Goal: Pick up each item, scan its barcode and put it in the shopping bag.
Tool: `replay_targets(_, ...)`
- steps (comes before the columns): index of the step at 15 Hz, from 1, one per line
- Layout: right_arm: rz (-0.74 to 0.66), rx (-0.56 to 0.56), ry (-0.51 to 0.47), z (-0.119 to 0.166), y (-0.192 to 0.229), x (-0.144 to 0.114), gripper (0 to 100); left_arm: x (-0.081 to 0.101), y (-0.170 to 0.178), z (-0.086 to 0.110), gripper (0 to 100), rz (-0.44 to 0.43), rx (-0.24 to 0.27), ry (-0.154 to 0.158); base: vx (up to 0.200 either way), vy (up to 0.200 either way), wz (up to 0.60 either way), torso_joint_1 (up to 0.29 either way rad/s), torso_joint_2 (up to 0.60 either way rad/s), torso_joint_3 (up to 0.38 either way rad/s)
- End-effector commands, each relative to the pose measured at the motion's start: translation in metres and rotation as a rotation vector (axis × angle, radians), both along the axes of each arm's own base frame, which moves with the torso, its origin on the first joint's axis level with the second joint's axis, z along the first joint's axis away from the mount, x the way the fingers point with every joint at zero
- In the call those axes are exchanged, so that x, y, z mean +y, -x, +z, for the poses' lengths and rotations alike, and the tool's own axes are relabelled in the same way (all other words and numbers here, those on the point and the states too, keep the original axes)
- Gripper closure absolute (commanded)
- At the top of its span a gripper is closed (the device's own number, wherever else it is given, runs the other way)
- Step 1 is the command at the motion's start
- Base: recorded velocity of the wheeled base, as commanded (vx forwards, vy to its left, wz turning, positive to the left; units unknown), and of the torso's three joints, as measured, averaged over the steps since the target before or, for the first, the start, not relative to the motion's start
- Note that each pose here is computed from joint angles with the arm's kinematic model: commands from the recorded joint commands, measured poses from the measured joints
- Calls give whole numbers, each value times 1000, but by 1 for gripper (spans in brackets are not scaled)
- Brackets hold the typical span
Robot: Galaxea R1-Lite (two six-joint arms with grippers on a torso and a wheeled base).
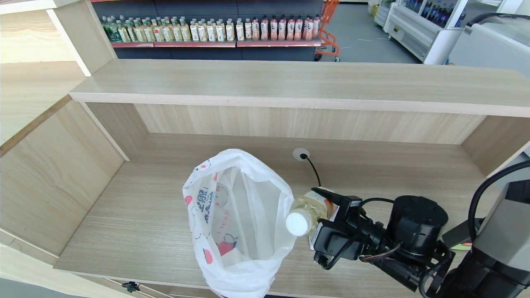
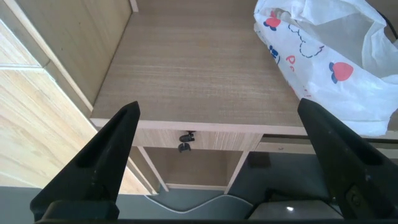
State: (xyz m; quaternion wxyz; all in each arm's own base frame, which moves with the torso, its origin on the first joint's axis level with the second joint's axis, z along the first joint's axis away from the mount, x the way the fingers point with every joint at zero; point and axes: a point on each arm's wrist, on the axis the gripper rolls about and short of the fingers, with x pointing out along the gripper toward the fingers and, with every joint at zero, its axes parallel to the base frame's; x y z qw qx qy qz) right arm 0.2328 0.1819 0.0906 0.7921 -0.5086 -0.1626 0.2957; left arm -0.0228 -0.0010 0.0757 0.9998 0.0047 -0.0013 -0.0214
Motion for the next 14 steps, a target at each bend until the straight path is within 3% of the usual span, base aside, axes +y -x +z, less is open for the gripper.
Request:
replay_targets(1,-2,14,11,-6,-1,0,100,0,0,0,0,0,1,0,0,0,0,0,0,0)
replay_targets(10,5,-11,-6,3,1,2,100,0,0,0,0,0,1,-1,0,0,0,0,0,0)
replay_targets(14,-20,-122,-203,60,9,13,100,0,0,0,0,0,1,0,0,0,0,0,0,0)
